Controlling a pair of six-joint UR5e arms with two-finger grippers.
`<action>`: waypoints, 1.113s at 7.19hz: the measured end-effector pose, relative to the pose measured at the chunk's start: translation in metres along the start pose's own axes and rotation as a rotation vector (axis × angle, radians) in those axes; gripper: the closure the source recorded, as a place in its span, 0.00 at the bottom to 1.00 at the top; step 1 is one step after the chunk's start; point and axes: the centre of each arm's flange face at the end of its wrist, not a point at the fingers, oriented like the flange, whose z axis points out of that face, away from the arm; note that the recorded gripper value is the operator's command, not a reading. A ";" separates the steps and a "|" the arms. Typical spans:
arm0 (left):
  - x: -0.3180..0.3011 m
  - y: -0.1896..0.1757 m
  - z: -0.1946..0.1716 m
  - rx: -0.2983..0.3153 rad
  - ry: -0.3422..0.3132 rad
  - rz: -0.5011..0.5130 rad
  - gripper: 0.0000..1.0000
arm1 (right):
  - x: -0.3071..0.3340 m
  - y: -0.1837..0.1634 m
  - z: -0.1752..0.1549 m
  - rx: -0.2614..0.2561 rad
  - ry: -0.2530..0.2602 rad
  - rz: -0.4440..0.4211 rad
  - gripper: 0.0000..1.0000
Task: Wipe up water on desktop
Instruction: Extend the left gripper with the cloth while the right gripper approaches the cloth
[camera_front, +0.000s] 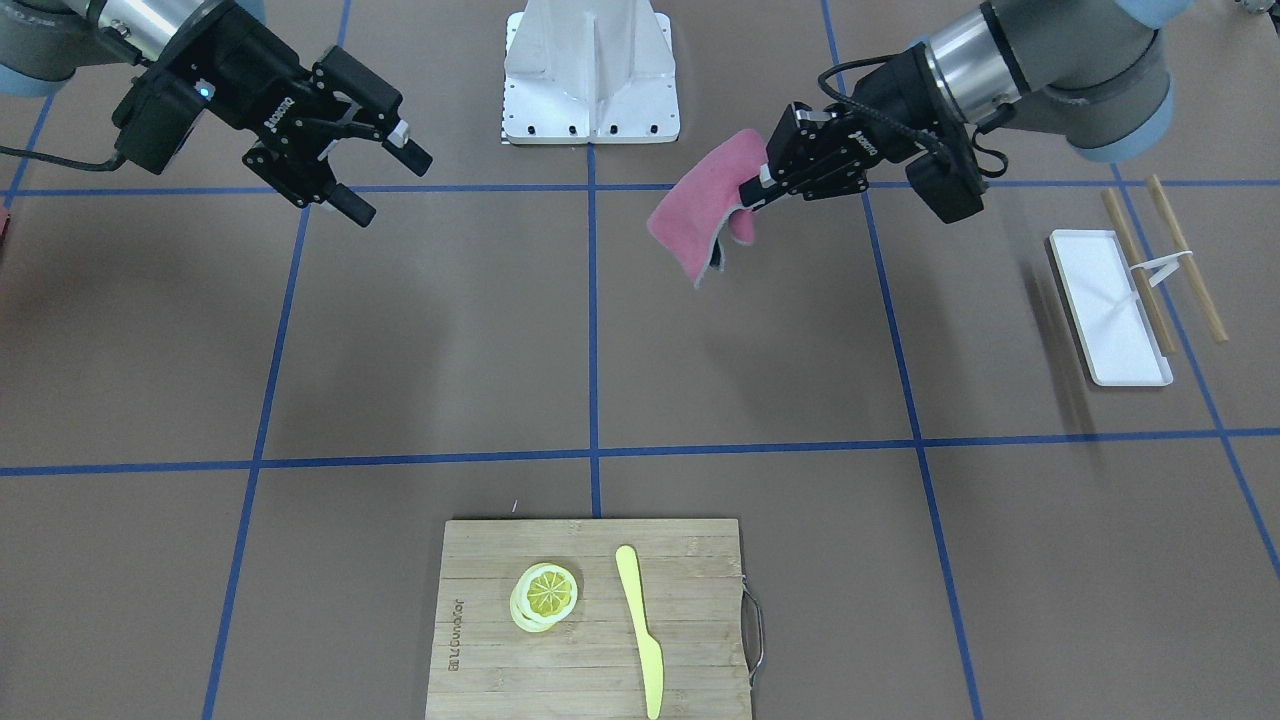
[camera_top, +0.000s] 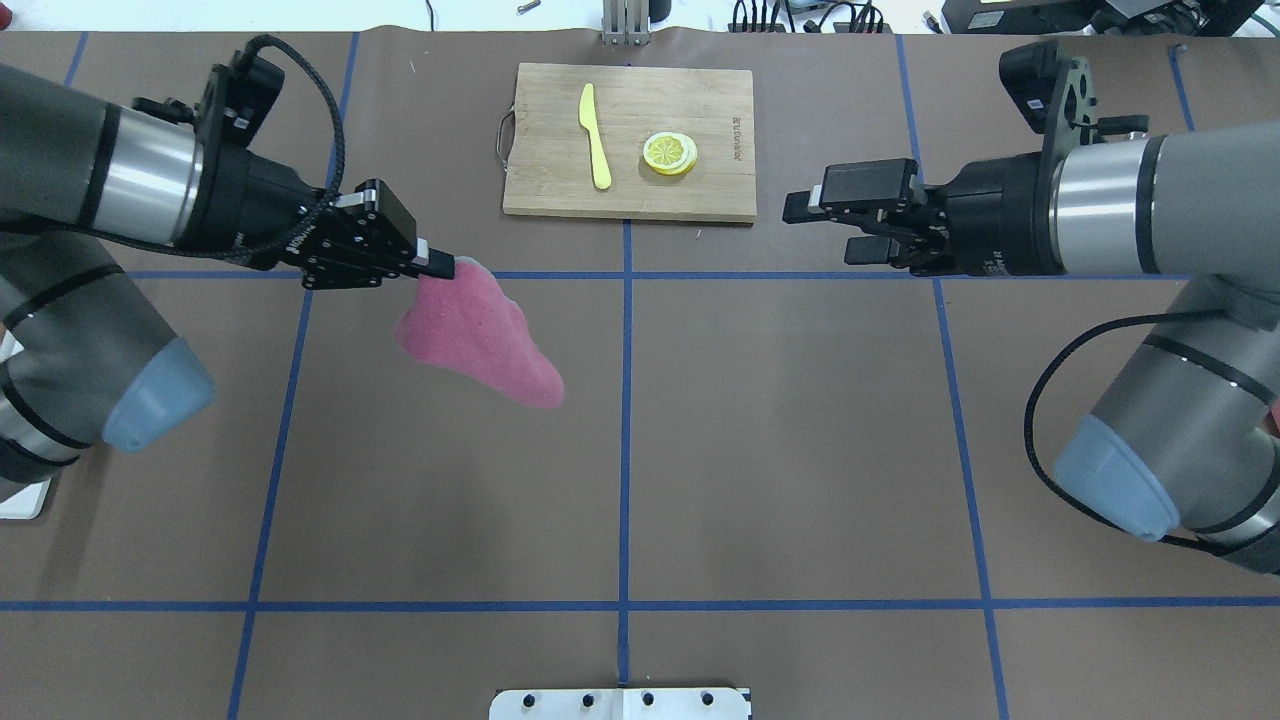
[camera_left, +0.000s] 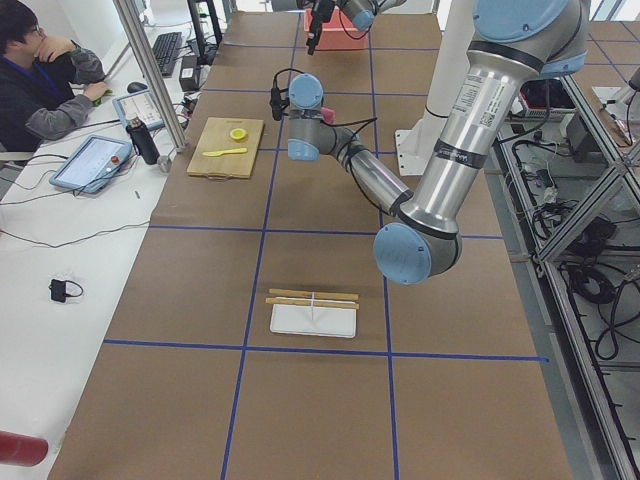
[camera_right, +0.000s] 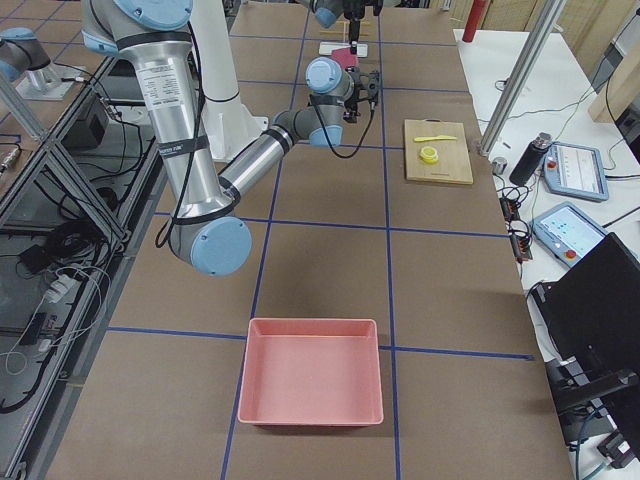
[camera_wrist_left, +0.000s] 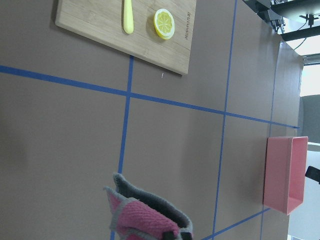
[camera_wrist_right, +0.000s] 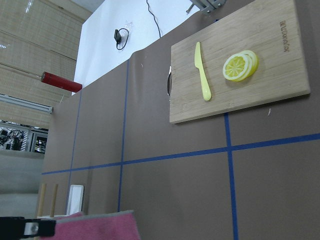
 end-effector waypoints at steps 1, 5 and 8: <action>0.007 0.010 0.015 0.018 0.049 -0.008 1.00 | -0.012 0.014 0.011 0.020 -0.027 0.007 0.00; 0.044 0.021 0.024 0.032 0.184 -0.095 1.00 | -0.032 0.076 0.046 0.107 -0.145 0.041 0.01; 0.054 0.029 0.026 0.030 0.281 -0.155 1.00 | -0.046 0.111 0.067 0.156 -0.191 0.065 0.02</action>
